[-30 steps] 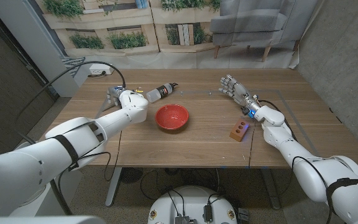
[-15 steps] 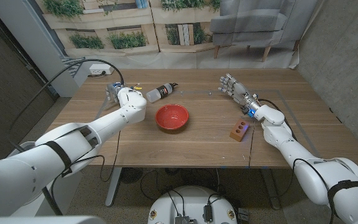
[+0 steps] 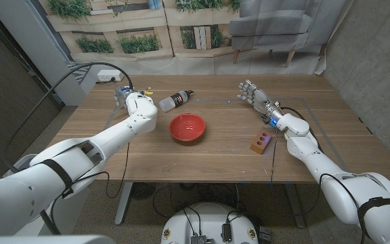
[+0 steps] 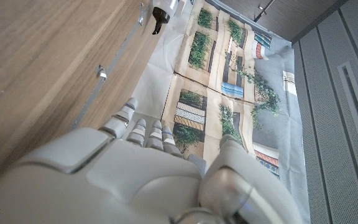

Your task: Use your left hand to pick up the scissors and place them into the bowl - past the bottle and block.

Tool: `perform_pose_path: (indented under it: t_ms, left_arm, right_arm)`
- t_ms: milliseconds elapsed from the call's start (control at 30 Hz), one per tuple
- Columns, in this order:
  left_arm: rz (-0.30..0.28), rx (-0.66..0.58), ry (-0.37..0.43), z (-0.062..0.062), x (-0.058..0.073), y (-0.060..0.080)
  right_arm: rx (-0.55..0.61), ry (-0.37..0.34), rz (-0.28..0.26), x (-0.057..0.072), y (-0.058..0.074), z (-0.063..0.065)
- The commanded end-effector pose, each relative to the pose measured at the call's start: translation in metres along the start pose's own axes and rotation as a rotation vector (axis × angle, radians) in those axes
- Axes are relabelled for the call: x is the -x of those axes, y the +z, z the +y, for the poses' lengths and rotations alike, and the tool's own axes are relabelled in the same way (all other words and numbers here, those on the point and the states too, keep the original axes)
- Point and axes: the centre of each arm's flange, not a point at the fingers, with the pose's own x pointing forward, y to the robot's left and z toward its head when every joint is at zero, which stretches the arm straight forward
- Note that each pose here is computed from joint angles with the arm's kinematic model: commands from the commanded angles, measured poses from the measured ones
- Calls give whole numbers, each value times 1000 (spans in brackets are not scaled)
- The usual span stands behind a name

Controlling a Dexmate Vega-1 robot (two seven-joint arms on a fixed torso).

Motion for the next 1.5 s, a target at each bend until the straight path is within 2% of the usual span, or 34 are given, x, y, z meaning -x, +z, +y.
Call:
perform_pose_path:
  t_ms: [33,633,1133,1500]
  left_arm:
    - [-47,43,45,18,5,-3]
    - [-177,77,79,32,20,0]
    - [-243,78,100,43,35,-2]
    - [-319,86,124,51,47,-3]
  right_arm:
    - [12,0,-2,-2,4,1]
    - [18,0,-3,-5,7,4]
    - [24,-4,-10,-2,11,9]
    - [31,-9,-19,1,15,13]
